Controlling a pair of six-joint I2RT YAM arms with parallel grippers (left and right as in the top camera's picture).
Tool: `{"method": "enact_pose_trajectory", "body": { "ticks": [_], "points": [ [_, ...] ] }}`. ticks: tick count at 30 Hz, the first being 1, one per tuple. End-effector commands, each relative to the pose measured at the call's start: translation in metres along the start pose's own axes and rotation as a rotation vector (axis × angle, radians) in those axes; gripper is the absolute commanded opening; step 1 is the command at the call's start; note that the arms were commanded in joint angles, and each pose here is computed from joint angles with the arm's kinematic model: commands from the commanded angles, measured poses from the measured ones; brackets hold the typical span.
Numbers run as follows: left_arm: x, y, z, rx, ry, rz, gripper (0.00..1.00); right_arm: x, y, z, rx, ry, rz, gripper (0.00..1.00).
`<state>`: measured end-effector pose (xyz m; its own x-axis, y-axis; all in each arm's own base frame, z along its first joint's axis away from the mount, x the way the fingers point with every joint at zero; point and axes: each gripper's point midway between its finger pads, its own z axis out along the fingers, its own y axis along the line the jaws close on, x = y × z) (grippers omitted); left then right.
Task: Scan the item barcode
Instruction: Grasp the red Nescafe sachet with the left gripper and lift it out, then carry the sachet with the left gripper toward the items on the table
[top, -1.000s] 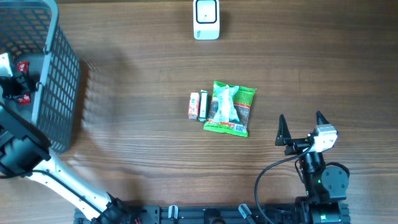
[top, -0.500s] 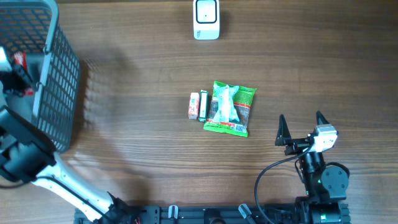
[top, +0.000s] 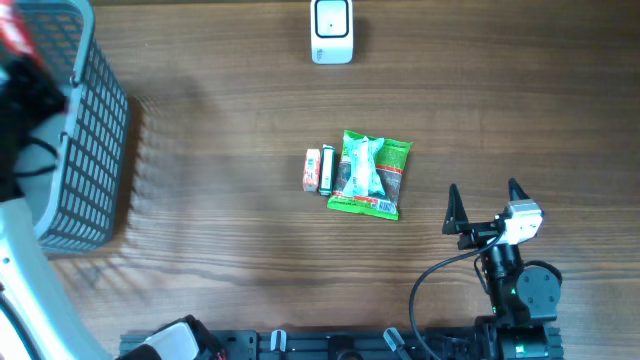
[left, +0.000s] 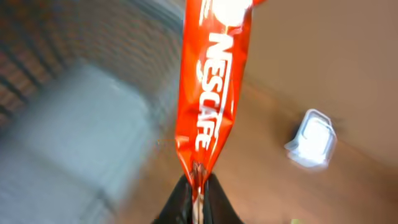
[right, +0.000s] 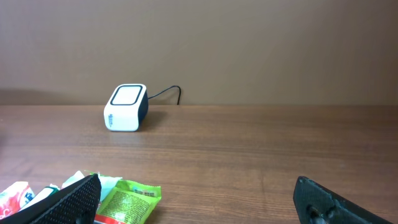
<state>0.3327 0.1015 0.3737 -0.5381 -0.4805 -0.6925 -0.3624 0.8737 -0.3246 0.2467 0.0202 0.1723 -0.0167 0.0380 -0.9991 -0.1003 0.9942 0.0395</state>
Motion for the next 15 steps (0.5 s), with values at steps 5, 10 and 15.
{"method": "enact_pose_trajectory", "body": {
  "ticks": [5,10,15],
  "points": [
    [0.163,-0.059,0.047,0.155,0.575,0.107,0.04,-0.001,0.001,0.0,-0.008,-0.004,-0.012,1.0],
    [0.246,-0.06,0.084,0.189,0.754,0.143,0.04,-0.001,0.001,0.0,-0.008,-0.004,-0.012,1.0],
    [0.297,-0.056,0.113,0.227,0.835,0.074,0.04,-0.001,0.001,0.0,-0.008,-0.004,-0.012,1.0]
  ]
}}
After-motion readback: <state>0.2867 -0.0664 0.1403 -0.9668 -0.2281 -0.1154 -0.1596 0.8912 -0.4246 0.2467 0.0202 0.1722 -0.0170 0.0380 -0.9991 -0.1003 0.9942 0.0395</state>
